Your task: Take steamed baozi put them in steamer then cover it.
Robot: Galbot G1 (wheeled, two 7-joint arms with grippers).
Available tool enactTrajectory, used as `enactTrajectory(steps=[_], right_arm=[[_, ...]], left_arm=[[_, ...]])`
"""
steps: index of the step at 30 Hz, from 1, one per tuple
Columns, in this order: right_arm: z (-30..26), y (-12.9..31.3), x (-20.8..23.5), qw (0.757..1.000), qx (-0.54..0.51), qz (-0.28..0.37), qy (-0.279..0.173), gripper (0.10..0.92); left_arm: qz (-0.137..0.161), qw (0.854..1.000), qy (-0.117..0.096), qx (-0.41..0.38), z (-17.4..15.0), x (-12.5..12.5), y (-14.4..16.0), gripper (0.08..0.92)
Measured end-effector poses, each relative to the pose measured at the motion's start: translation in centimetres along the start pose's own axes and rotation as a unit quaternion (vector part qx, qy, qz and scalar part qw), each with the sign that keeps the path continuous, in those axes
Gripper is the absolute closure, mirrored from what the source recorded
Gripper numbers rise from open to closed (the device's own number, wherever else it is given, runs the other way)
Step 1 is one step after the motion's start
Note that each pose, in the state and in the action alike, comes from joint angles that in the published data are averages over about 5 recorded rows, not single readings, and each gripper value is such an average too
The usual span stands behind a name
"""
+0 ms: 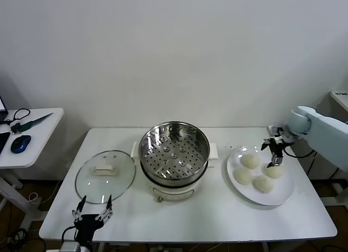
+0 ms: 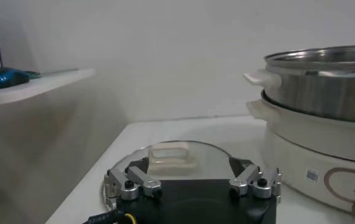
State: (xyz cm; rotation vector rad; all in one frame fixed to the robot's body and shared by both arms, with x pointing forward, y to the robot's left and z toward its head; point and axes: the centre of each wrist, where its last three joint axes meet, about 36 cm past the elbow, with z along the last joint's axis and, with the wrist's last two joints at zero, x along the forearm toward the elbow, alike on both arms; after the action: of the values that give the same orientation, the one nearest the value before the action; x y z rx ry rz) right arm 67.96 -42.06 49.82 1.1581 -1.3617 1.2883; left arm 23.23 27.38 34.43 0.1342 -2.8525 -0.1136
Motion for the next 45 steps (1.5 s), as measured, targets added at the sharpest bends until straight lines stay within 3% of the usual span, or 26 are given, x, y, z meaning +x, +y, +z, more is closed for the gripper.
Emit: enactTrajectory(steps=[14,30,38,45], right_arm=[[-1.9,-0.8,-3.8,1.000,-0.017,0.014,0.008,0.211],[-2.7,-1.8,-3.4,1.000,-0.010,0.013,-0.012,0.302],[-3.1,-3.0,-0.1,1.000,0.018,0.013,-0.021,0.318],[-7.2,-5.5,8.0,0.993,0.106,0.035,-0.035,0.318]], left_arm=[[-0.001,1.000,-0.002,-0.001,0.2,0.0,0.1,0.177],[-0.002,1.000,-0.001,0.001,0.4,-0.3,-0.1,0.177],[-0.003,1.000,-0.002,0.006,0.4,-0.2,-0.2,0.177],[-0.002,1.000,-0.006,0.006,0.0,0.1,-0.2,0.177]])
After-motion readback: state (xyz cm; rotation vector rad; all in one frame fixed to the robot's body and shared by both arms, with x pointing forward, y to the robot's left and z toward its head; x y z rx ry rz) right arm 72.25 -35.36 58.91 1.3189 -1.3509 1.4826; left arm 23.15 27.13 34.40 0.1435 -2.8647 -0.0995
